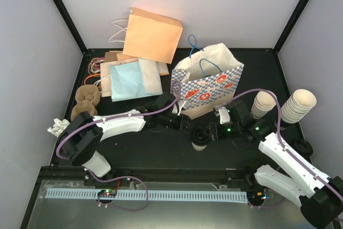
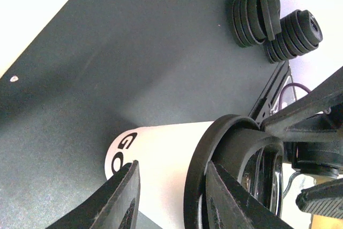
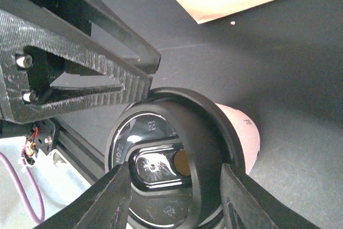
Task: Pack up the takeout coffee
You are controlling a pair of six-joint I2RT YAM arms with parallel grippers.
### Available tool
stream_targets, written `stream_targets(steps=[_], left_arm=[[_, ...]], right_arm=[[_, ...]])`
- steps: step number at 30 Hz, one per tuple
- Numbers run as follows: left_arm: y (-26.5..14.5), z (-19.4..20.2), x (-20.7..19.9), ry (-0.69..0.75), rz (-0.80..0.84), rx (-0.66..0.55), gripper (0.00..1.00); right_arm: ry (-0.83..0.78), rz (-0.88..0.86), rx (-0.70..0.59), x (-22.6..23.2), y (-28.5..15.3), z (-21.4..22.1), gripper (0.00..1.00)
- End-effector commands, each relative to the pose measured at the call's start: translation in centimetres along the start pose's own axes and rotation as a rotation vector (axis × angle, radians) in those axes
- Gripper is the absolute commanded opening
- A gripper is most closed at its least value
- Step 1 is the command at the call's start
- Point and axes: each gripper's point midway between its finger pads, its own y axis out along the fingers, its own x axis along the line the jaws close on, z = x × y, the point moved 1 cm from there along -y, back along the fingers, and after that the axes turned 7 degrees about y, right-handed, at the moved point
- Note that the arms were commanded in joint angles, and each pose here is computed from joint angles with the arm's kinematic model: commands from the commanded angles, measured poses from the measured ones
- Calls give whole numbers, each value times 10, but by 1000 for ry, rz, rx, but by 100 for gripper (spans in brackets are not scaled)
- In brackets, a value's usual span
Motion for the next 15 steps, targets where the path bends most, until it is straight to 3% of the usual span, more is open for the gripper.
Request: stream_targets(steps=[1, 15], left_arm=[[-1, -21, -11, 51, 24, -40, 36], [-32, -17, -15, 60, -1, -55, 44]], right_arm=[[49, -17, 26, -2, -4, 14, 49], [162, -97, 59, 1, -2, 32, 50]])
